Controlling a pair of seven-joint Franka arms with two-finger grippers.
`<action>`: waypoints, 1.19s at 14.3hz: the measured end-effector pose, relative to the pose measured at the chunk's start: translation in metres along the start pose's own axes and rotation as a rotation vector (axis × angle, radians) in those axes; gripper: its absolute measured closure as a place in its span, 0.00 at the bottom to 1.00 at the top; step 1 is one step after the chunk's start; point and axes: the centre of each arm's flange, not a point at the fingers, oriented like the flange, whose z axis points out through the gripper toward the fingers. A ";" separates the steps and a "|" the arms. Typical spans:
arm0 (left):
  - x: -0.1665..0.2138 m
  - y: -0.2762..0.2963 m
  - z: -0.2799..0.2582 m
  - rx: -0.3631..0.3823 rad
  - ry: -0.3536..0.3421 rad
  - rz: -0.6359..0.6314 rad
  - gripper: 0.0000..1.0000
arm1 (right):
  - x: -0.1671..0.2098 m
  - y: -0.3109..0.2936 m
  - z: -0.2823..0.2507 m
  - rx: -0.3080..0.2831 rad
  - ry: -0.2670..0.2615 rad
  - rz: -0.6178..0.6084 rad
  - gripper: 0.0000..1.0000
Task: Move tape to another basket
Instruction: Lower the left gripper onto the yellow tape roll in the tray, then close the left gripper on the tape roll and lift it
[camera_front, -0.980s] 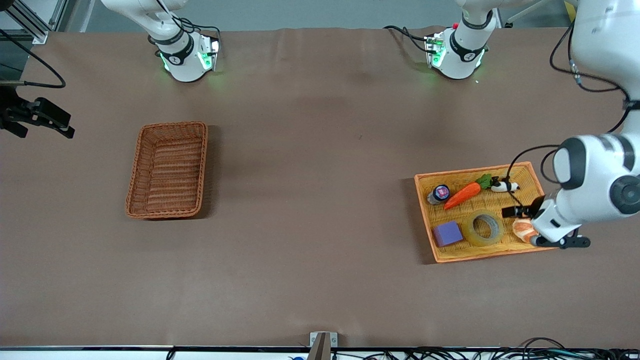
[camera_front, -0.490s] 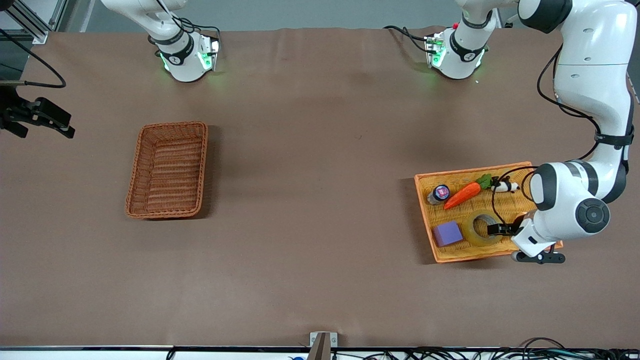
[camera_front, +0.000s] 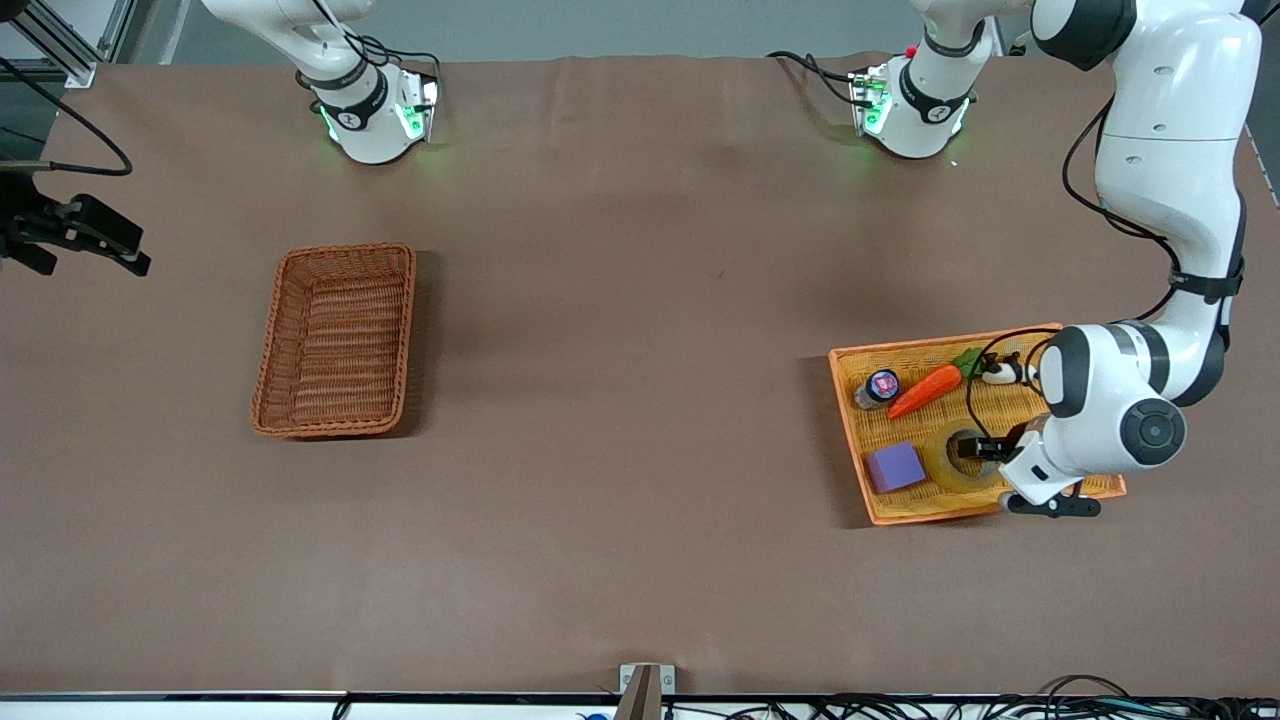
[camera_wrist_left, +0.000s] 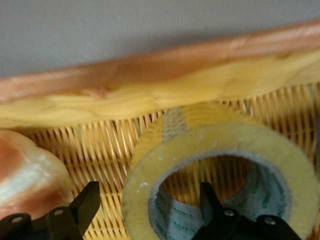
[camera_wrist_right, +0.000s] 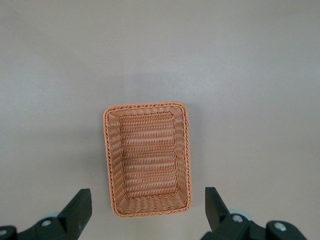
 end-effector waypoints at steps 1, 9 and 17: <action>-0.002 0.000 0.004 -0.001 -0.009 0.001 0.19 | 0.000 0.000 0.000 0.000 0.000 0.000 0.00; 0.001 -0.002 -0.012 0.004 0.020 0.021 0.78 | 0.000 0.000 0.000 0.000 -0.001 0.000 0.00; -0.020 0.048 -0.160 0.018 0.060 0.115 0.78 | 0.000 -0.001 0.000 0.000 -0.001 -0.002 0.00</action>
